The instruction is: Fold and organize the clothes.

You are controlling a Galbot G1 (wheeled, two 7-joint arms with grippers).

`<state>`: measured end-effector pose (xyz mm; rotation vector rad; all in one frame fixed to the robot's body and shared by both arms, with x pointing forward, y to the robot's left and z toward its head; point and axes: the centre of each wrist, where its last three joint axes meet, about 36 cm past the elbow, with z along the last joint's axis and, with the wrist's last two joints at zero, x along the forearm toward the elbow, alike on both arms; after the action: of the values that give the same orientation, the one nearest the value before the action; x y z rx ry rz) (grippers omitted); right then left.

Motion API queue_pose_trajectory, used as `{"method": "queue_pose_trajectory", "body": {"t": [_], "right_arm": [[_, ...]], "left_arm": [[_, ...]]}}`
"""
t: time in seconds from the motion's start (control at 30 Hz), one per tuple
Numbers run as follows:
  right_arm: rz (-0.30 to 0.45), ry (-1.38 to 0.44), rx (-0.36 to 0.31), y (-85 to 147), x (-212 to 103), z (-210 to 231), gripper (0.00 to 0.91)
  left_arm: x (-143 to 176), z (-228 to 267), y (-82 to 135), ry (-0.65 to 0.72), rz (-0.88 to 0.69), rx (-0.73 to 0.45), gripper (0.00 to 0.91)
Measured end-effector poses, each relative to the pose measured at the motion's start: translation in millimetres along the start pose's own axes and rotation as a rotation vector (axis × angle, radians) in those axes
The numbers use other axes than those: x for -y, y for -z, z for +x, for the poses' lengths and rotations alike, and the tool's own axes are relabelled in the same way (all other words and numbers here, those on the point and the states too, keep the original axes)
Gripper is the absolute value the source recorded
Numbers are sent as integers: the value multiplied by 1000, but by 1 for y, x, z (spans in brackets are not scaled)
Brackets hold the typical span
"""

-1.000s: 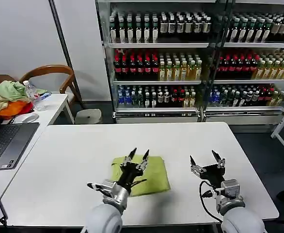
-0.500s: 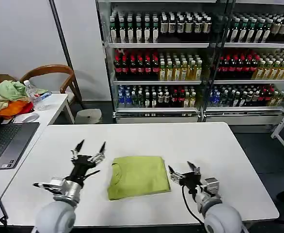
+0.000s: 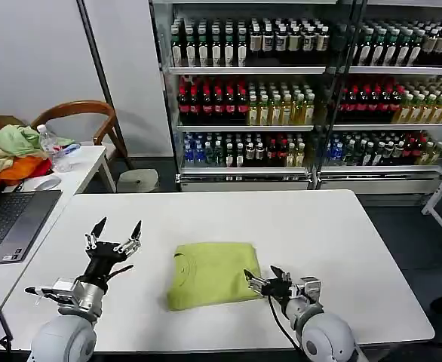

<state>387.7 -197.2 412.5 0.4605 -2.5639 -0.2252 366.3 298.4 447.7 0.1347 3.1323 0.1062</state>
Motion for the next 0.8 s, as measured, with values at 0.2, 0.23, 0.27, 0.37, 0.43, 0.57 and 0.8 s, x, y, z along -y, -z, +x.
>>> {"method": "queue_pose_trajectory", "body": {"t": [0.2,0.23,0.27,0.37,0.43,0.57,0.8], "right_arm": [[97,-40,121,17,-3,4,907],[120,-54,147,21,-1,5,907],[139,-68,170,25,0,6,907],[191,-105,232,33,5,6,907],[217,-120,257,34,5,6,907],[240,-131,264,29,2,5,907],[190,-92,172,10,-13,3,907]], "left_arm": [[-6,-1,0,5,-22,11,907],[-7,-1,0,6,-26,11,907],[-7,-2,-1,7,-28,12,907],[-9,-3,-3,11,-32,11,907],[-9,-4,-3,13,-33,12,907],[-8,-3,-4,15,-31,12,907],[-12,0,-9,31,-37,-2,907]]}}
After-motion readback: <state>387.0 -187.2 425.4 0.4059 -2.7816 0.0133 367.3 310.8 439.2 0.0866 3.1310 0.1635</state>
